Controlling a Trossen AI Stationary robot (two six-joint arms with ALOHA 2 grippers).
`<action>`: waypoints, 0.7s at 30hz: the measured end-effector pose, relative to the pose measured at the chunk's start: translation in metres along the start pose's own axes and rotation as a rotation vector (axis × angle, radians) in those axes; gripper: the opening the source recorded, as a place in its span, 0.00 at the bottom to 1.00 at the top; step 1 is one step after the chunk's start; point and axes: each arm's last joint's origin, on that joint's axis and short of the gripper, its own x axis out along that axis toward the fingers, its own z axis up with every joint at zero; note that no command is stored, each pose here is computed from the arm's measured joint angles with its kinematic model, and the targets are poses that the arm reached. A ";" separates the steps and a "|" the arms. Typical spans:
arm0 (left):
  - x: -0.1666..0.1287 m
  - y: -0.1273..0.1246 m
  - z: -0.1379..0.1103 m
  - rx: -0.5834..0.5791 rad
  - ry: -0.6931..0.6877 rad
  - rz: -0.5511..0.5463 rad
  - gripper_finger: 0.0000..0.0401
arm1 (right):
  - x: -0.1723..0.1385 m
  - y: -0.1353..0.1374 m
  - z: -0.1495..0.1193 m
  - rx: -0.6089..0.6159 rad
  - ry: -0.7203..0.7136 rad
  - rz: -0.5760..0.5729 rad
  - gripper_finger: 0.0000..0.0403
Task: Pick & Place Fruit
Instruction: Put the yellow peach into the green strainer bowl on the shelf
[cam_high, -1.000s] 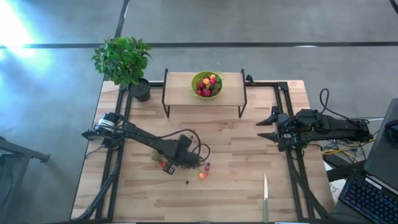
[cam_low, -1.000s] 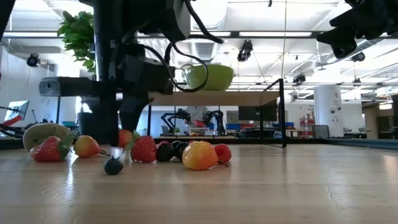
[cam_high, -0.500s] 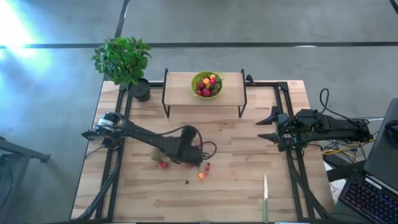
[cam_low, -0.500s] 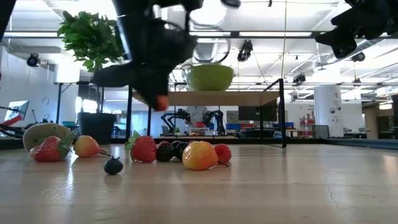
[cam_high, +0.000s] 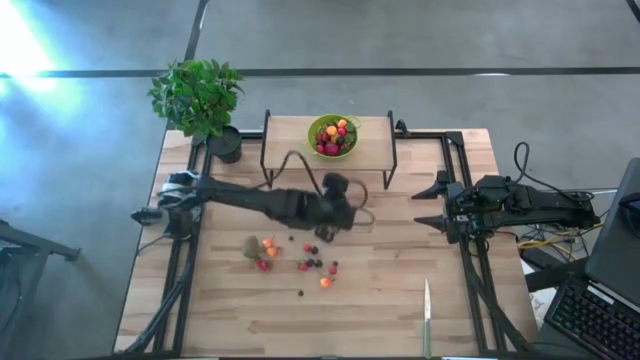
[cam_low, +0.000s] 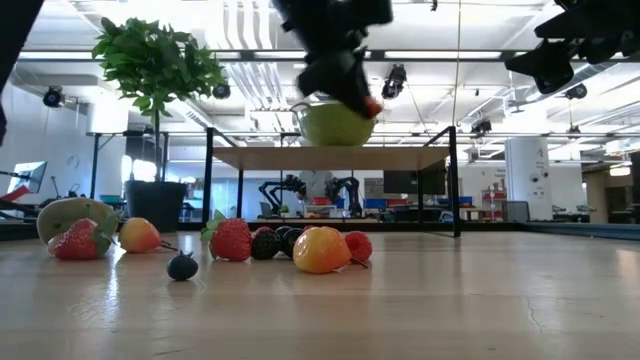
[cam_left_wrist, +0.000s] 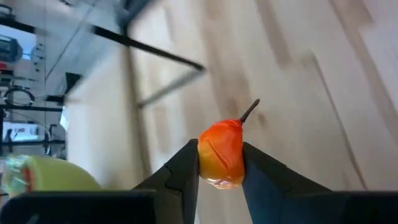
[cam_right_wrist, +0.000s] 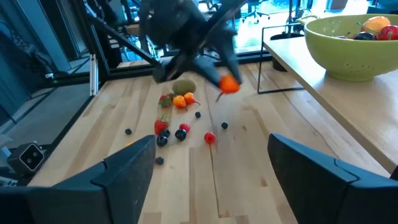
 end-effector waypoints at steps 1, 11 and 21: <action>0.000 0.010 0.001 -0.026 -0.021 0.003 0.26 | 0.000 0.000 0.000 0.000 0.000 0.000 0.77; -0.004 0.110 -0.004 -0.365 -0.171 0.073 0.26 | 0.000 0.000 0.000 0.000 0.000 0.000 0.83; 0.006 0.169 -0.046 -0.645 -0.091 0.166 0.26 | 0.000 0.000 0.000 0.000 0.000 0.000 0.89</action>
